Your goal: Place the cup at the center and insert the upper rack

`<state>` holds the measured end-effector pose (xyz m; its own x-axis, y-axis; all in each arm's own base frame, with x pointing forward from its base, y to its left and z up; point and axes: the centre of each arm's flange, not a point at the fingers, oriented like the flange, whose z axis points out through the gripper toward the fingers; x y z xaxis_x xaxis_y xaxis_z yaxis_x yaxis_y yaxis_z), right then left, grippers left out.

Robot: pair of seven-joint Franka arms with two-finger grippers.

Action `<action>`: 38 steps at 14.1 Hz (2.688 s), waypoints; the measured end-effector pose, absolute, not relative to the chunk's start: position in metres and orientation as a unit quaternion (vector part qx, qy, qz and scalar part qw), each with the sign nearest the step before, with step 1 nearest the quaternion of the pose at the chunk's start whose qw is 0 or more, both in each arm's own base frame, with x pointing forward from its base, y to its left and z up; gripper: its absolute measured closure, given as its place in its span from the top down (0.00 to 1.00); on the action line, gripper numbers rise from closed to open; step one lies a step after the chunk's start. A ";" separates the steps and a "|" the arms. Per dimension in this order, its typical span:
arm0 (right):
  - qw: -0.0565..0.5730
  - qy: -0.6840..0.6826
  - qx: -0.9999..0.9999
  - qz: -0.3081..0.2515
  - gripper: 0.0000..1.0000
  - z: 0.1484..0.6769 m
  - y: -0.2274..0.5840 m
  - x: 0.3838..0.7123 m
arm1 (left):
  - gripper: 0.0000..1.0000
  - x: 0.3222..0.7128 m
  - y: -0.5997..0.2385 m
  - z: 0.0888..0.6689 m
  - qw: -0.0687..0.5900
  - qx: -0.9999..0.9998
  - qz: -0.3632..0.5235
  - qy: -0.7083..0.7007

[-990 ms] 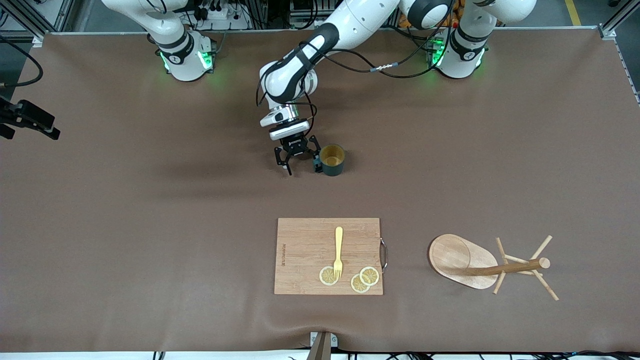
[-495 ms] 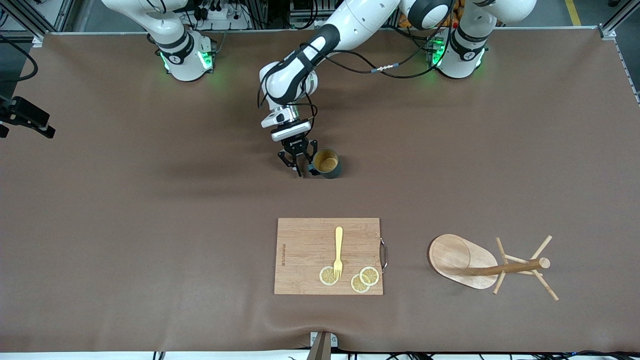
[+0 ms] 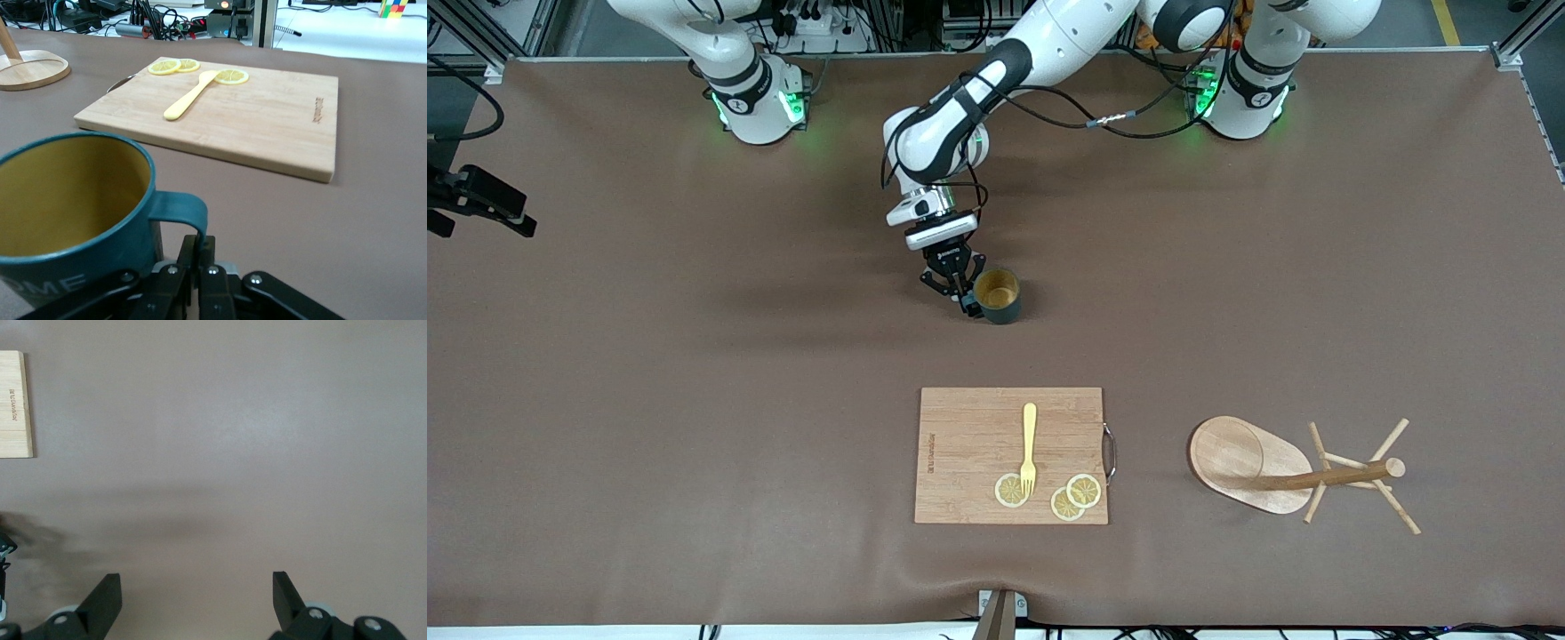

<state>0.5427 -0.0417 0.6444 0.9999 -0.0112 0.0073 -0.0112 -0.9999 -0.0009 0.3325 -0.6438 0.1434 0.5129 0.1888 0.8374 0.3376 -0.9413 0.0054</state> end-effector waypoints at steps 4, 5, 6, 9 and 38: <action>-0.002 0.009 -1.000 -0.015 1.00 0.655 -0.044 0.546 | 0.05 0.360 -0.644 0.202 0.068 -0.867 -0.454 -0.192; -0.002 0.009 -1.000 -0.020 1.00 0.660 -0.045 0.546 | 0.05 0.374 -0.638 0.221 0.071 -0.870 -0.445 -0.200; -0.003 0.009 -1.000 -0.024 1.00 0.664 -0.045 0.545 | 0.05 0.390 -0.631 0.242 0.074 -0.873 -0.434 -0.209; -0.002 0.009 -1.000 -0.019 1.00 0.665 -0.045 0.544 | 0.05 0.438 -0.602 0.302 0.080 -0.882 -0.401 -0.234; -0.001 0.013 -1.000 0.003 1.00 0.660 -0.049 0.540 | 0.05 0.687 -0.170 0.519 -0.188 -0.830 0.029 -0.524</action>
